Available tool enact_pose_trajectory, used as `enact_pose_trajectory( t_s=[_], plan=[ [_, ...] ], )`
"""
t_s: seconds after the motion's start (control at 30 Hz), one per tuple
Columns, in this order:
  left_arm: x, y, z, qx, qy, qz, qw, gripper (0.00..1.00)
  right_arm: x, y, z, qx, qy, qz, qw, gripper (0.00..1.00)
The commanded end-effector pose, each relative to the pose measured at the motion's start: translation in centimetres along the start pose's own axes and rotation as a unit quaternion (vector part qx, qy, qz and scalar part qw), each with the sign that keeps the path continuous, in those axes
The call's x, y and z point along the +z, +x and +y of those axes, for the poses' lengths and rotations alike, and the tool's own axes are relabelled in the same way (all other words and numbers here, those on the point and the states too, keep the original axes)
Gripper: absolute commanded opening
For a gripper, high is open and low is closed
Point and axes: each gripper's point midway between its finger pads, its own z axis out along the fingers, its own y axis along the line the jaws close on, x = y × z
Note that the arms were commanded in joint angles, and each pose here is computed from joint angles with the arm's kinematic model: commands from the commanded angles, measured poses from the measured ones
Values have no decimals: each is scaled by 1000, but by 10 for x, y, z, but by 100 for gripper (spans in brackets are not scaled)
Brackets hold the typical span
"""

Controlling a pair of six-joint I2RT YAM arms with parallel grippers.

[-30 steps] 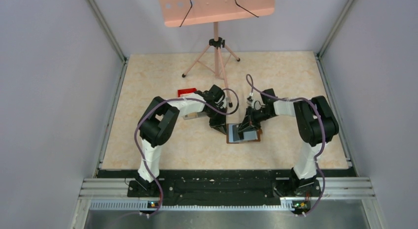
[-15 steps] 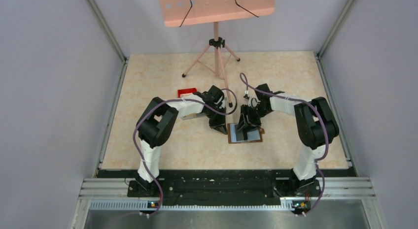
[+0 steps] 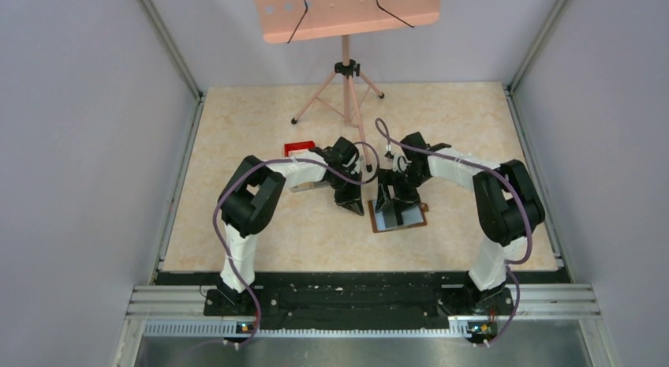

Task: Put the credit cards into the card holder
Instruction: Insert the credit card into the card holder.

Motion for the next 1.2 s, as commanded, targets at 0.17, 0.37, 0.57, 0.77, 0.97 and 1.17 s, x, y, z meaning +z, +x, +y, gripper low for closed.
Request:
enact_pose_trajectory(
  t_s=[0.17, 0.37, 0.57, 0.77, 0.97, 1.17],
  plan=[
    [0, 3, -4, -13, 1, 11, 1000, 0, -25, -13, 15, -79, 39, -58, 994, 80],
    [-4, -1, -11, -12, 7, 3, 1000, 0, -32, -16, 36, -77, -16, -82, 994, 90],
    [-9, -4, -14, -8, 5, -6, 1000, 0, -35, -20, 25, -67, 21, -85, 994, 91],
    [-6, -4, -14, -9, 4, -2, 1000, 0, -35, -15, 15, -63, 47, -81, 994, 91],
    [-2, -2, -13, -9, 3, 5, 1000, 0, -14, -6, 13, -53, 16, -56, 997, 85],
    [-1, -1, -13, -7, 2, 11, 1000, 0, 1, -1, 8, -41, 8, -32, 999, 77]
  ],
)
